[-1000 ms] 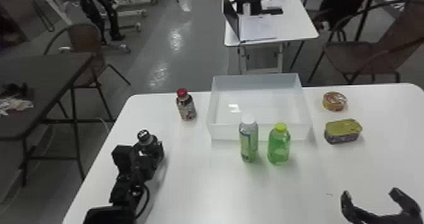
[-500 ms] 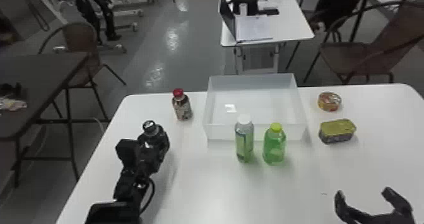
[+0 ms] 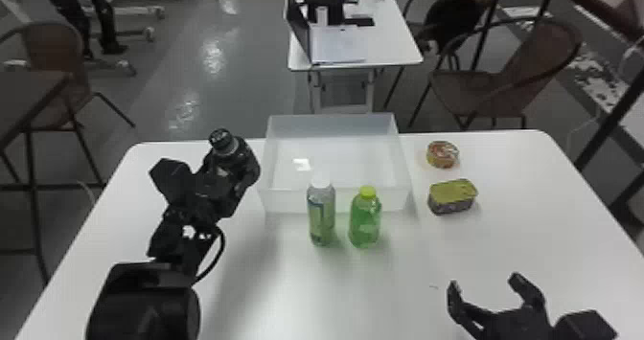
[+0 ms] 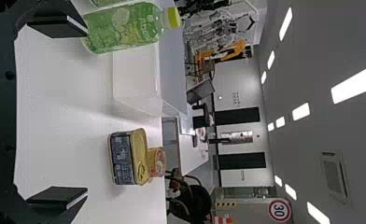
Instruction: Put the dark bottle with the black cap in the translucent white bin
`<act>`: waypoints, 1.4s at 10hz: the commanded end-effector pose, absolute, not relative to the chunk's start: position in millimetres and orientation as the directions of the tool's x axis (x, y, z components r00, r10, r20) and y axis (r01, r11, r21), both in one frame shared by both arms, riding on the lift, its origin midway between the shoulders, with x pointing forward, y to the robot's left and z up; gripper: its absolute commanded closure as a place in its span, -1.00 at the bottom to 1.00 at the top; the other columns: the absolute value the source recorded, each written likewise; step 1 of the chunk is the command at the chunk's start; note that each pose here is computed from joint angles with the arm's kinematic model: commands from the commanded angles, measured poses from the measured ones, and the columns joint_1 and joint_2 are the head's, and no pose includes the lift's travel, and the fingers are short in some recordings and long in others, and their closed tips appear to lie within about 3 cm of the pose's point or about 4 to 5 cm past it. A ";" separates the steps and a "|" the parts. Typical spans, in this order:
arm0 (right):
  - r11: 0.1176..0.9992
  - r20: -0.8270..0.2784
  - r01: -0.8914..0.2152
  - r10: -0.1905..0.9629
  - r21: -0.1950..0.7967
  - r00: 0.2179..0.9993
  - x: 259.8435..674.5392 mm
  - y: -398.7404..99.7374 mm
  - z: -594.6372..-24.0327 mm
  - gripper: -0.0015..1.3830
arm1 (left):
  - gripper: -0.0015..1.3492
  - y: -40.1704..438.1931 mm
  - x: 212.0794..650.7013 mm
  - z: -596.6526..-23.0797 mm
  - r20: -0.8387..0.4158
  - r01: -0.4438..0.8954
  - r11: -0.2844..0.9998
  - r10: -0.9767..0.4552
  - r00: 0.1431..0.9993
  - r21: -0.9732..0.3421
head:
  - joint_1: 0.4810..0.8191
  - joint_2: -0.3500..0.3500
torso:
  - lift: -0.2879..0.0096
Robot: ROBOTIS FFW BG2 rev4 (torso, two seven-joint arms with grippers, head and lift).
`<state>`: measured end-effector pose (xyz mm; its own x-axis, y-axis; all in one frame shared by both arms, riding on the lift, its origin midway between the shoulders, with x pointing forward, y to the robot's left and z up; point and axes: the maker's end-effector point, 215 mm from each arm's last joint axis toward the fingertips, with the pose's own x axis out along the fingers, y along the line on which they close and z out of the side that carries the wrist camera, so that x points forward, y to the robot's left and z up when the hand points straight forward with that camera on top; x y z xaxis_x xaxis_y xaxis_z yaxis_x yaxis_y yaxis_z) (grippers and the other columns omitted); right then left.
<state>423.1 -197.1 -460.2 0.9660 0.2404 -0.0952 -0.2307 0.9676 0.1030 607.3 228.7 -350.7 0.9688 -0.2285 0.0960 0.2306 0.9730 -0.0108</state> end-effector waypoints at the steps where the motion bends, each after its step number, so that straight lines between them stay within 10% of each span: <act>1: 0.967 -0.096 -0.232 0.242 0.105 0.965 423.6 -195.6 -461.1 -0.86 | 0.09 205.0 615.9 -348.2 0.095 0.278 0.960 -0.276 0.957 -0.017 | 0.27 0.10 | 0.55; 9: 0.962 -0.095 -0.249 0.260 0.114 0.961 431.6 -184.7 -464.0 -0.86 | 0.08 166.2 655.6 -395.1 -0.018 0.493 0.869 -0.494 0.869 -0.037 | 0.27 -0.07 | 0.55; 14: 0.961 -0.091 -0.251 0.262 0.115 0.961 432.0 -185.5 -463.0 -0.86 | -0.88 151.7 661.4 -371.8 0.031 0.507 0.862 -0.507 0.861 0.017 | 0.27 -0.10 | 0.55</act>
<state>432.0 -185.4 -463.2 0.9605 0.2627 -0.0921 -0.2519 0.9610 0.1141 661.2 149.4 -374.6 0.8591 -0.5114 0.0209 0.5111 0.8593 0.0179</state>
